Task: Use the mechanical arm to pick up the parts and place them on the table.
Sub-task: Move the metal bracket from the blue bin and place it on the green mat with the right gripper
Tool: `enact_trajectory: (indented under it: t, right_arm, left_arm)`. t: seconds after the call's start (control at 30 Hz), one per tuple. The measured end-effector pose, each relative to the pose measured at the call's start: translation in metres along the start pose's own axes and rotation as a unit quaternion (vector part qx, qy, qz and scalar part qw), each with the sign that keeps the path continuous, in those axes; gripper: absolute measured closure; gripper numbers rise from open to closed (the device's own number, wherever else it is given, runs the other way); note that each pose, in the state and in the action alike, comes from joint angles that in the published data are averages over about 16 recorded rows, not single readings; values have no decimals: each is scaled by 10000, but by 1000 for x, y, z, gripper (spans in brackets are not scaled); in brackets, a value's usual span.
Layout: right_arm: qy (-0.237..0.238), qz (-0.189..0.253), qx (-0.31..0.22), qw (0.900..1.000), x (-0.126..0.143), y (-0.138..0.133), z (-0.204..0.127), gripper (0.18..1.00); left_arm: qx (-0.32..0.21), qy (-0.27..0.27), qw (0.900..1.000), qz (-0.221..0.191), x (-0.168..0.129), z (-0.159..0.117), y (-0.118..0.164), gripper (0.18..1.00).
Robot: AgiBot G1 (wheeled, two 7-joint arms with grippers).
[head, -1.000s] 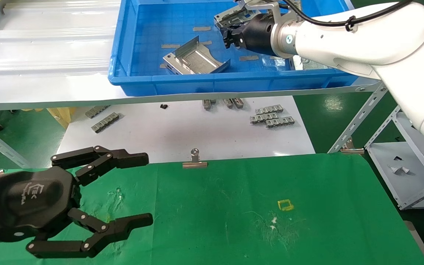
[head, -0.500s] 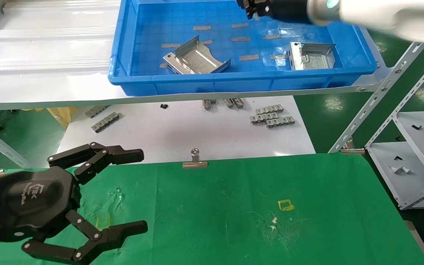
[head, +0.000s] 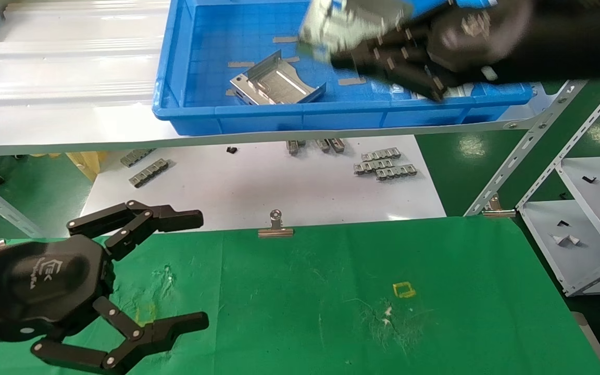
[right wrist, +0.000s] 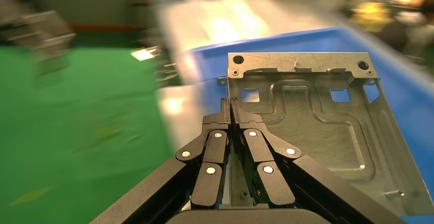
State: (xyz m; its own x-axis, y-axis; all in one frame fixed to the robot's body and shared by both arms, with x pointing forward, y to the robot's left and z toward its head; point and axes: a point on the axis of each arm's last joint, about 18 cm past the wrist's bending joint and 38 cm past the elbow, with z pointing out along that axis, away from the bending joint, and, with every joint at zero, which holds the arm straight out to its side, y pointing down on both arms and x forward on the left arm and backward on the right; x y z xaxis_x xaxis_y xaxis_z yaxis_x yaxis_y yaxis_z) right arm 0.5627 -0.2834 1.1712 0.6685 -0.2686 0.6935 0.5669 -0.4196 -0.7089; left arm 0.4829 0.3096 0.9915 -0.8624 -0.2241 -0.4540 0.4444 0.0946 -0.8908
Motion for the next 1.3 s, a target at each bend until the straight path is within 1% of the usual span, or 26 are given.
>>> enact_trajectory:
  t: [0.13, 0.27, 0.43, 0.57, 0.73, 0.93, 1.1, 1.3]
  right_arm:
    - [-566, -331, -151, 9977, -35, 14, -24, 986]
    - [-1087, -501, -445, 9918, -72, 39, -39, 986]
    - [-1536, -651, -861, 9822, -112, 83, -48, 986]
    - [-1680, -775, -1132, 9762, -131, 124, -50, 986]
    - [-1708, -1069, -1418, 9692, -141, 175, -45, 986]
    - [-1583, -1361, -1654, 9639, -136, 223, -32, 986]
    - [-1525, -1426, -1775, 9617, -131, 249, -21, 987]
    - [-1465, -1453, -1886, 9601, -125, 268, -14, 987]
  left_arm:
    - [0, 0, 10000, 0, 0, 0, 0, 184]
    - [0, 0, 10000, 0, 0, 0, 0, 184]
    - [0, 0, 10000, 0, 0, 0, 0, 184]
    - [0, 0, 10000, 0, 0, 0, 0, 184]
    - [0, 0, 10000, 0, 0, 0, 0, 184]
    - [0, 0, 10000, 0, 0, 0, 0, 184]
    - [0, 0, 10000, 0, 0, 0, 0, 184]
    - [0, 0, 10000, 0, 0, 0, 0, 184]
